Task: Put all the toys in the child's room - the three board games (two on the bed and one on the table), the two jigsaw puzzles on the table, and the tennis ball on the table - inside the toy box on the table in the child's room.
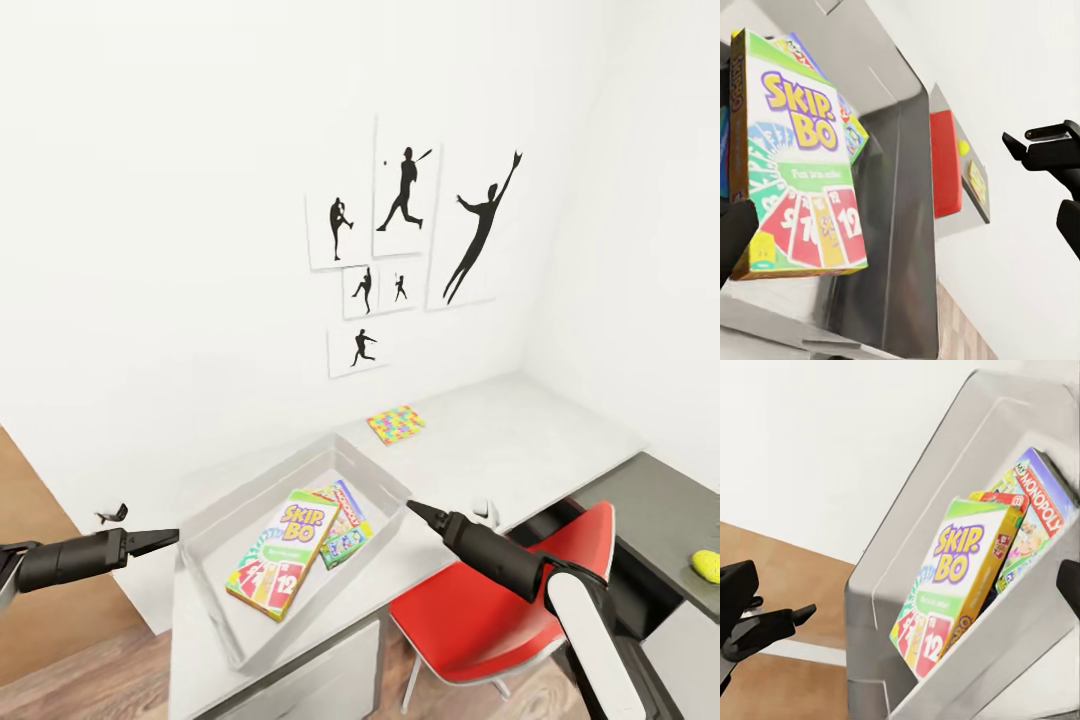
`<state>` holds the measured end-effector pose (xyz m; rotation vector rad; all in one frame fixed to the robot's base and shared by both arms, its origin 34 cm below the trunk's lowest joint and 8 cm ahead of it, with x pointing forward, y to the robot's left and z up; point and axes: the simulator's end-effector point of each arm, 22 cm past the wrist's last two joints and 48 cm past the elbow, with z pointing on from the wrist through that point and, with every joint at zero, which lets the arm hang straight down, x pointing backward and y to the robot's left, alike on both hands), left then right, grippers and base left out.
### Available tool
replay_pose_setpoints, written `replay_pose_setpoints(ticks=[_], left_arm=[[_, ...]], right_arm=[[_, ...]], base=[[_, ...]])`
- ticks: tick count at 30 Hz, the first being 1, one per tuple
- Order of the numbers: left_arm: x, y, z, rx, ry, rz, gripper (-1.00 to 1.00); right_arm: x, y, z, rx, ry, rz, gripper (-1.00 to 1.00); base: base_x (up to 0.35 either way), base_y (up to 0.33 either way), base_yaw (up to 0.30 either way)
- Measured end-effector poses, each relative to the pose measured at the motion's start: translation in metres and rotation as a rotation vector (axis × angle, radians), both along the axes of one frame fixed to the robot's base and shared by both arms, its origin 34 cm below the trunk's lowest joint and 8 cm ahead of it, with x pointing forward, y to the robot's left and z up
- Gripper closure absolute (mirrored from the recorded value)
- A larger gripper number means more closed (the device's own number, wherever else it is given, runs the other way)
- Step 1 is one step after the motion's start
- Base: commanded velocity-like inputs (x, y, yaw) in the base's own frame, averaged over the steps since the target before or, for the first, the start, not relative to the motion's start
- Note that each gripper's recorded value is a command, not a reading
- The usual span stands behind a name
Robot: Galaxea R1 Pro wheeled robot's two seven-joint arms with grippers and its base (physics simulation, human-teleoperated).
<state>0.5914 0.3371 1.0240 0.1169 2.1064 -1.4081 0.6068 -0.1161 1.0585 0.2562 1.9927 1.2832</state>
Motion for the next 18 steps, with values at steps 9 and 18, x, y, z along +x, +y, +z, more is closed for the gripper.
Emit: replay_pose_setpoints(ticks=[9,18], left_arm=[[-0.0001,0.0002,0.0027,0.0,-0.007,0.0,-1.0],[-0.0004,0.0004,0.0088,-0.001,-0.019,0.001,-1.0]], right_arm=[[-0.0002,0.0008,-0.0035,-0.021,0.013,-0.007,-1.0],[-0.0006,0.0001,0.0006,-0.029,0.006,-0.011,-1.0]], base=[[0.0,-0.09,0.062],[0.0,-0.005,0.147]])
